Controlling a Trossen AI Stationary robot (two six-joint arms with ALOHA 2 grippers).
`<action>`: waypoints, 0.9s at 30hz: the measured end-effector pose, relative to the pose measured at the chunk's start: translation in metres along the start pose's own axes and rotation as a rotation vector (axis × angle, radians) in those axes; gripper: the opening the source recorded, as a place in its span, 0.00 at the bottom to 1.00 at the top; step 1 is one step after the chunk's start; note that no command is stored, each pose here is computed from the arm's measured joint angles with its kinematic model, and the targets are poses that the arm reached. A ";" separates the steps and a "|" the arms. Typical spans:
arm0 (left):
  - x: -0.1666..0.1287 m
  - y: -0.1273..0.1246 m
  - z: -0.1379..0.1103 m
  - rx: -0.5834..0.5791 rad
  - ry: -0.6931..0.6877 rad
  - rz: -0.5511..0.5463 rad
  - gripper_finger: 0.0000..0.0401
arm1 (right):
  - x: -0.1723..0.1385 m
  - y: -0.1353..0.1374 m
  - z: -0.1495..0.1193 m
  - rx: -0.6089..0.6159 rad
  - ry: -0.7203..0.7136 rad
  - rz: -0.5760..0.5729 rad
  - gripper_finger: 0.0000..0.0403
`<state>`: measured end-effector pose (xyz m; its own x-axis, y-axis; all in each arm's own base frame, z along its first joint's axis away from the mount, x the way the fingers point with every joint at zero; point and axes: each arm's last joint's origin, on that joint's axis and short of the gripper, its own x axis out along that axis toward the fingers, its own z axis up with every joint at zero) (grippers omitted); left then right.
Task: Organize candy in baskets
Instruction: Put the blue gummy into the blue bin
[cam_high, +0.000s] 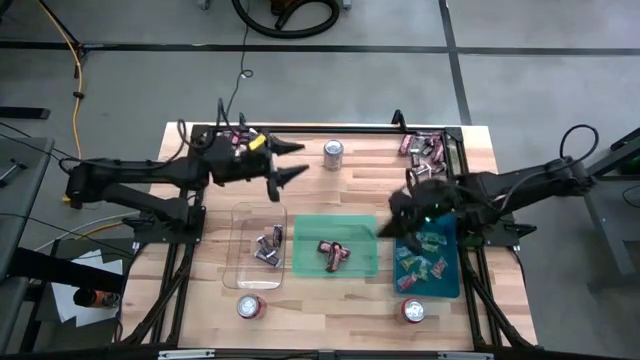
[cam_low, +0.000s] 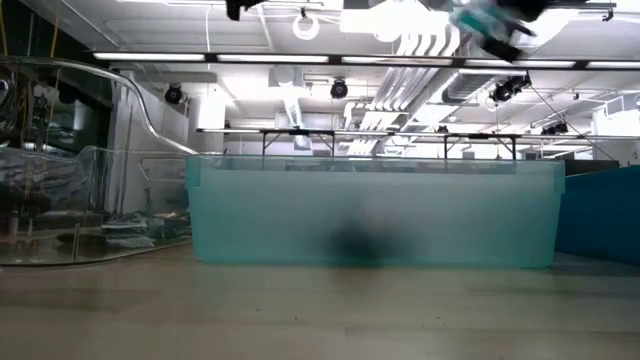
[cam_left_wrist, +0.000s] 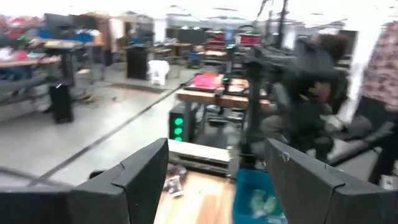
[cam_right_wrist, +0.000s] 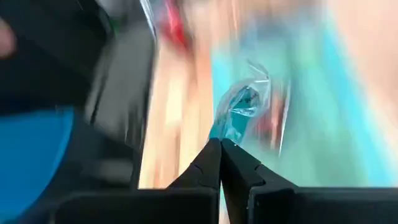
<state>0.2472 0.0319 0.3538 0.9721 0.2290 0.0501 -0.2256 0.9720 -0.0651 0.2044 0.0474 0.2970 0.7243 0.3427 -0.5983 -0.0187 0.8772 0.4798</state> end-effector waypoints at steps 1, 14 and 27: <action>-0.002 0.003 0.001 -0.011 0.001 0.015 0.63 | 0.000 0.000 -0.011 0.060 0.094 -0.029 0.00; -0.004 0.017 0.001 -0.088 0.030 0.072 0.63 | 0.033 -0.011 -0.133 0.605 0.651 -0.228 0.00; -0.004 0.018 -0.001 -0.086 0.046 0.073 0.63 | 0.034 0.002 -0.159 0.505 0.736 -0.172 0.00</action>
<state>0.2392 0.0479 0.3514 0.9556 0.2946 -0.0032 -0.2917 0.9443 -0.1522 0.1191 0.1142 0.1759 0.0629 0.5013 -0.8630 0.4791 0.7434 0.4668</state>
